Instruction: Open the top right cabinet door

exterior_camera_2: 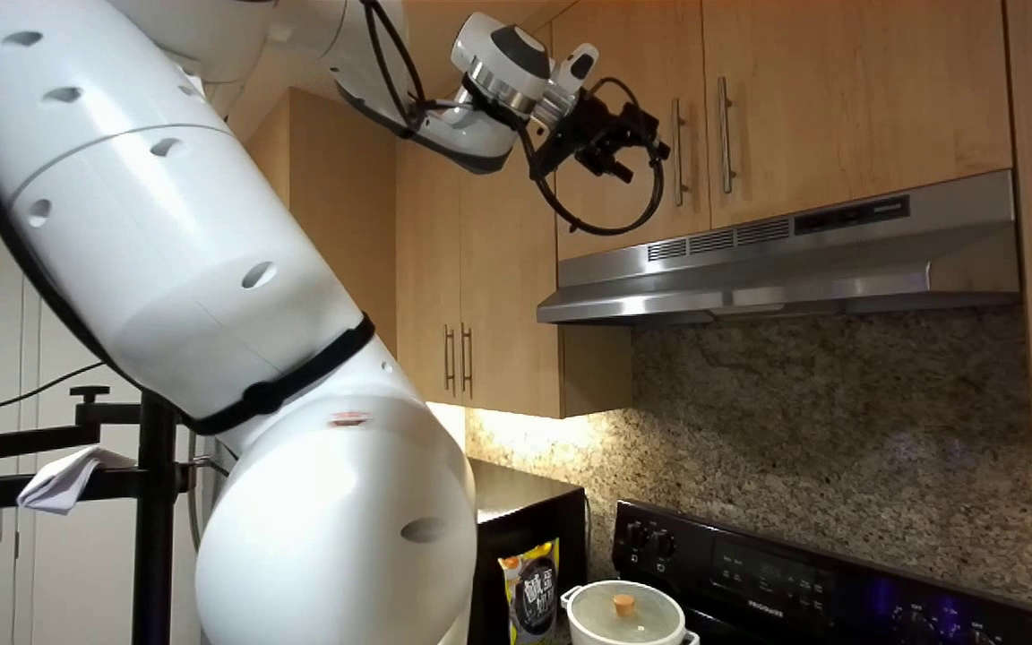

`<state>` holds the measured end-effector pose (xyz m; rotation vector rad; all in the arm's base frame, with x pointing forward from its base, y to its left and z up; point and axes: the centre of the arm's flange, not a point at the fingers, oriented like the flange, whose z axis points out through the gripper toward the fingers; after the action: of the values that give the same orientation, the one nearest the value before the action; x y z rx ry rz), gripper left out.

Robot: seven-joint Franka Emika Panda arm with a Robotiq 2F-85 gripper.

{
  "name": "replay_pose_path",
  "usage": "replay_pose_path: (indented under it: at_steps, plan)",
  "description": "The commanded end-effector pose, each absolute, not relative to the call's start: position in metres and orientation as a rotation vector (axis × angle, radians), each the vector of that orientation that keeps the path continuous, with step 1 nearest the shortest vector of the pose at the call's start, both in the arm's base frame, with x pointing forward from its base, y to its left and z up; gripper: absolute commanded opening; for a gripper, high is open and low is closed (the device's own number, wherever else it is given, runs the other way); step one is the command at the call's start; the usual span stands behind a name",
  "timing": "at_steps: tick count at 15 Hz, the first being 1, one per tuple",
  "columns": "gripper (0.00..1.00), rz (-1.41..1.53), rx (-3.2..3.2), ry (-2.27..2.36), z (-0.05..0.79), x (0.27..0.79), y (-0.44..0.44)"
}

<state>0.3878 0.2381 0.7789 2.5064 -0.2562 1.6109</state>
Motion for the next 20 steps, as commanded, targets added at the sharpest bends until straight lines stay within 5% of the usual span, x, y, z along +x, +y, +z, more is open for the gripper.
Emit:
replay_pose_path:
  at_steps: [1, 10, 20]
  plan:
    - [1.0, 1.582, 2.506, -0.231, 0.782, 0.418, 0.242]
    - [1.0, 1.56, 2.48, -0.182, 0.768, 0.422, 0.232]
    - [1.0, 1.812, 2.201, -0.3, 0.787, 0.484, 0.223]
